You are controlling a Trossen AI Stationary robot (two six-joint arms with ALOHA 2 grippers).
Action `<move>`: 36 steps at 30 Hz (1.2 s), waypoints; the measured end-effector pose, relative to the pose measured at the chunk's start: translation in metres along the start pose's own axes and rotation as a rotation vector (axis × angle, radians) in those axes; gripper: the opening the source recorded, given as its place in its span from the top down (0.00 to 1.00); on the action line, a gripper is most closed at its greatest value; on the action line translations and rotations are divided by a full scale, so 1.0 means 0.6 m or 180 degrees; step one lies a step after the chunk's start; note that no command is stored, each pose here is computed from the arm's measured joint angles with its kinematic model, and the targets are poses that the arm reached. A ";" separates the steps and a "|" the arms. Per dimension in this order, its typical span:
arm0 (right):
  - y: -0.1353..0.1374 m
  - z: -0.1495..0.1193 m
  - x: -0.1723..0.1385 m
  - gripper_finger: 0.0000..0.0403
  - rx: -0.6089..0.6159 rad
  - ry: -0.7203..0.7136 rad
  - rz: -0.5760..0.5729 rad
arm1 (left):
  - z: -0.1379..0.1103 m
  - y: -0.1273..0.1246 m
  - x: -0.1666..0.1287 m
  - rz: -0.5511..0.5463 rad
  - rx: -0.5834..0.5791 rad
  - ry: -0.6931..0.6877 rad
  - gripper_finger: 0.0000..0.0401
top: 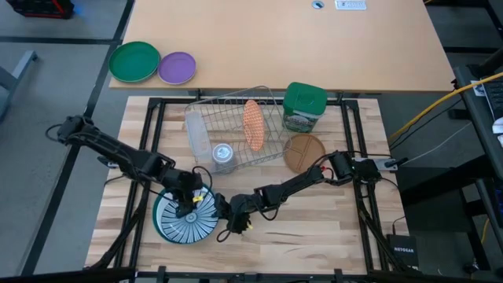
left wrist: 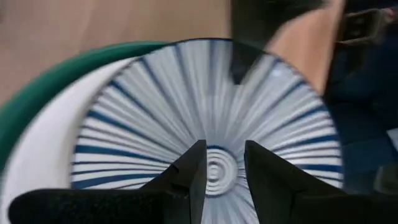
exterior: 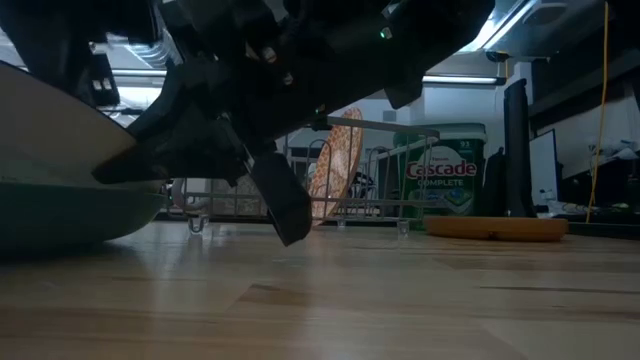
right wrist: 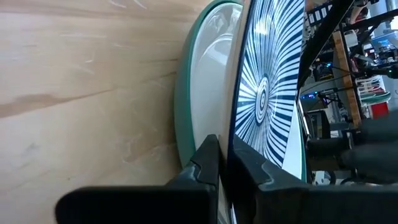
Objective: Sort dishes
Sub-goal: Put the blue and white plate in the dish rack
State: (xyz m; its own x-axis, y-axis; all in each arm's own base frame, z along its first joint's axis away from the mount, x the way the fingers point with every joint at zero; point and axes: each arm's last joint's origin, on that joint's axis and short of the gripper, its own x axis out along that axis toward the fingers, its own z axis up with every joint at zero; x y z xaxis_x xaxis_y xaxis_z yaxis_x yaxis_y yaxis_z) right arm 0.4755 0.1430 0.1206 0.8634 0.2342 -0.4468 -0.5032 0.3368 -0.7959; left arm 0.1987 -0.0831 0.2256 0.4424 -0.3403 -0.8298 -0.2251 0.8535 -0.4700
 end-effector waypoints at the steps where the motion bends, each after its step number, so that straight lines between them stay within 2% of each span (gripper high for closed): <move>1: 0.000 0.000 0.000 0.96 -0.0002 0.0021 -0.0011 | -0.001 -0.007 -0.001 -0.0052 0.0003 -0.0019 0.76; 10: 0.000 -0.002 0.000 0.96 0.0025 0.0132 -0.0061 | -0.036 -0.047 0.000 -0.0169 -0.0170 0.0116 0.76; 16: -0.001 -0.001 0.000 0.95 0.0353 0.0121 -0.0085 | -0.056 -0.061 0.002 -0.0081 -0.0243 0.0023 0.76; 22: -0.003 0.000 -0.001 0.95 0.0635 0.0111 -0.0116 | -0.062 -0.065 0.003 0.0108 -0.0109 -0.0263 0.76; 25: -0.003 0.000 -0.001 0.95 0.0781 0.0108 -0.0125 | -0.062 -0.068 0.008 0.0197 0.0070 -0.0390 0.76; 30: -0.005 -0.001 -0.002 0.95 0.0944 0.0177 -0.0188 | -0.062 -0.077 0.022 0.0159 0.0427 -0.0409 0.76; 36: -0.005 -0.001 -0.002 0.95 0.1022 0.0206 -0.0202 | -0.053 -0.092 0.011 0.0095 0.0452 -0.0519 0.76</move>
State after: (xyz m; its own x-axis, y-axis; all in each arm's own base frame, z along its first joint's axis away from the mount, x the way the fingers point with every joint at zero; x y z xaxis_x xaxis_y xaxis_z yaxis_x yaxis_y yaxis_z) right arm 0.4761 0.1410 0.1229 0.8887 0.1487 -0.4337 -0.4251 0.6215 -0.6580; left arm 0.1864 -0.1454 0.2364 0.5746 -0.2556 -0.7775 -0.1206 0.9132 -0.3893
